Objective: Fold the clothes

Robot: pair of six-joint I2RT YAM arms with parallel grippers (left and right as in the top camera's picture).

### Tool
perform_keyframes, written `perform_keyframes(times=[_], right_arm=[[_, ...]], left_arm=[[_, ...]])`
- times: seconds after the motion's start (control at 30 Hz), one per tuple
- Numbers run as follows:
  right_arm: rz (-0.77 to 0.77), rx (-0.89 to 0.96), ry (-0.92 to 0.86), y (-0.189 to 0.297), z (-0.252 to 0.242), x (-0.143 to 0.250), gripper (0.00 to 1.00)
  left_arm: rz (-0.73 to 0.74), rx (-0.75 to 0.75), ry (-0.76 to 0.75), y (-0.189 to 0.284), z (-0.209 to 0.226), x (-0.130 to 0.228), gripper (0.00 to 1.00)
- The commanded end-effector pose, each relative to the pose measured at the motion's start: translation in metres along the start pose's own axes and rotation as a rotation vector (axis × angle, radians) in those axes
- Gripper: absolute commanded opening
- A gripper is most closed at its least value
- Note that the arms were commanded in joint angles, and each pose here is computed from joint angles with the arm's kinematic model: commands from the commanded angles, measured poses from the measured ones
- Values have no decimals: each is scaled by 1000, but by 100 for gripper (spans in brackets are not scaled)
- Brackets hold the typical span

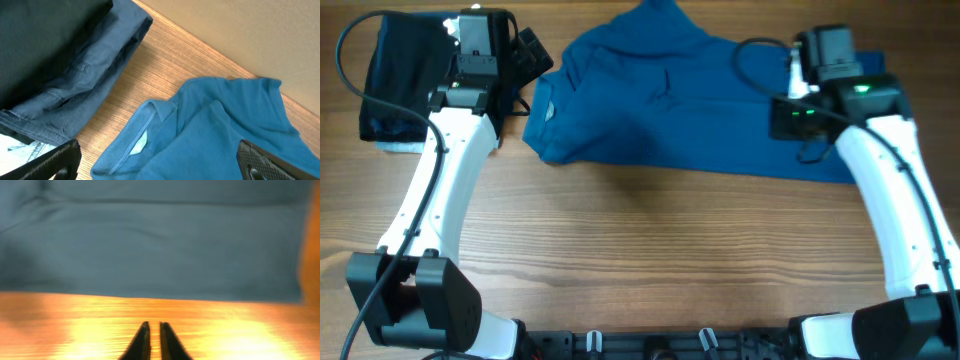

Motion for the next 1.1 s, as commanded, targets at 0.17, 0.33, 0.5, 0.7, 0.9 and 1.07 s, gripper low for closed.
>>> perform_keyframes(times=[0.17,0.33,0.5,0.7,0.9,1.07], right_arm=[[138,136,-537,-28,-154,57,34],[223,5,-697,-75,-199,86,45],[321,-60,-735,-137,-209,98,56],[338,-177,-736,-185,-204,100,58],[358,-144,-755,-190,-206,102,44],[403,-54,-789,-195,-208,114,40]], left_arm=[[3,-7,13,-4,2,0,100],[3,-7,13,-4,2,0,100],[3,-7,13,-4,2,0,100],[3,-7,13,-4,2,0,100],[3,-7,13,-4,2,0,100],[3,-7,13,-4,2,0,100]])
Point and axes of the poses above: each gripper's point midway between its finger pads, its own y axis back along the fingers, its own z axis along the line the jaws close on, x = y × z, the point moved 8 cm from there along y, back along the fingers, and after that the axes turned 13 degrees about y, right-handed, at the moved point
